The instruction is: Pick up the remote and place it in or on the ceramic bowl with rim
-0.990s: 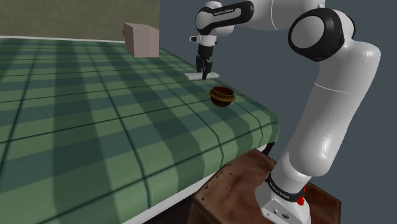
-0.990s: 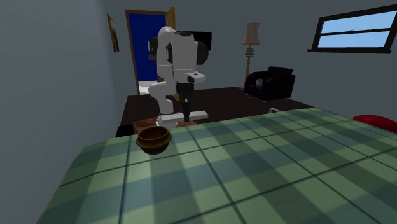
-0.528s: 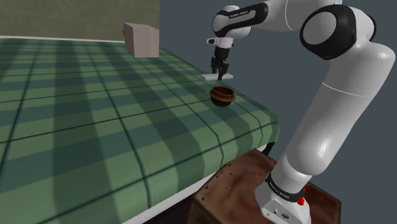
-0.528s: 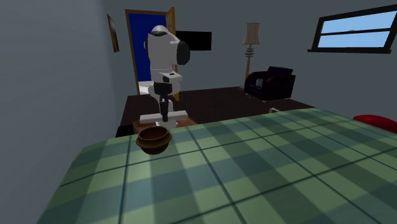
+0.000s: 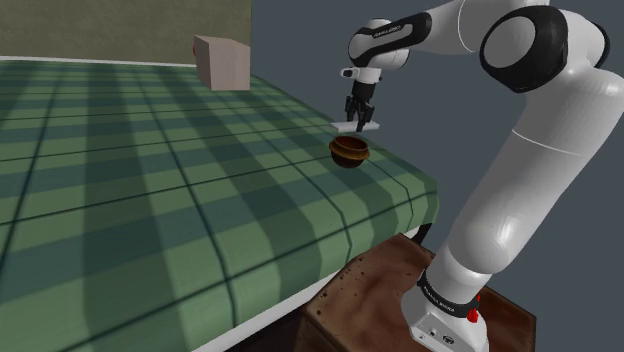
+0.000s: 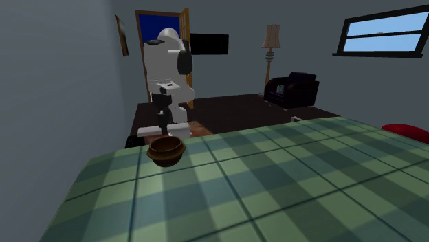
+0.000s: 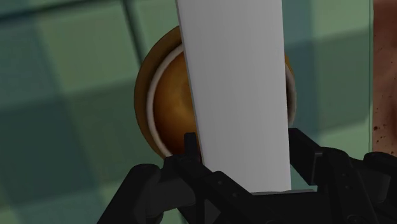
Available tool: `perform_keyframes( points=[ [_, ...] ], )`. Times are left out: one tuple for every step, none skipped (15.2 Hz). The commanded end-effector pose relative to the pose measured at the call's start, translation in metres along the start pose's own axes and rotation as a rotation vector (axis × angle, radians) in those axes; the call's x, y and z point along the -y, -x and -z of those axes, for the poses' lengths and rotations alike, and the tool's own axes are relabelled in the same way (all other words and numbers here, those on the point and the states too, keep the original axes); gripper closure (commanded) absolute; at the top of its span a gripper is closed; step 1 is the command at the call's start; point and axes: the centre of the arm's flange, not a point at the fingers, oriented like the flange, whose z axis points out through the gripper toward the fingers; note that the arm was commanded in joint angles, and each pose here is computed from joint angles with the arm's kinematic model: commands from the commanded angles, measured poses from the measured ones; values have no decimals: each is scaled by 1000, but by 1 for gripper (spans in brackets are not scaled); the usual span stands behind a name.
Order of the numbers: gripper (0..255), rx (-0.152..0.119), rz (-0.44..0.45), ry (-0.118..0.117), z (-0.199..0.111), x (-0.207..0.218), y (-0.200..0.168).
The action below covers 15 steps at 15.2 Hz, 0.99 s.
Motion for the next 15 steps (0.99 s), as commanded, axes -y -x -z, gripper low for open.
perform_keyframes(
  points=[
    [255,0,0,1,-10,0,1],
    [255,0,0,1,-15,-1,1],
    [255,0,0,1,-20,-1,1],
    [255,0,0,1,-26,-1,1],
    [255,0,0,1,-31,-1,1],
    [255,0,0,1,-36,-1,1],
    [255,0,0,1,-41,-1,1],
    [255,0,0,1,-47,-1,1],
    [255,0,0,1,-54,-1,1],
    [255,0,0,1,-54,-1,1],
    [255,0,0,1,-54,-1,1],
    [255,0,0,1,-54,-1,1],
    [255,0,0,1,-54,-1,1],
    [255,0,0,1,-54,-1,1],
    [255,0,0,1,-54,-1,1]
  ],
)
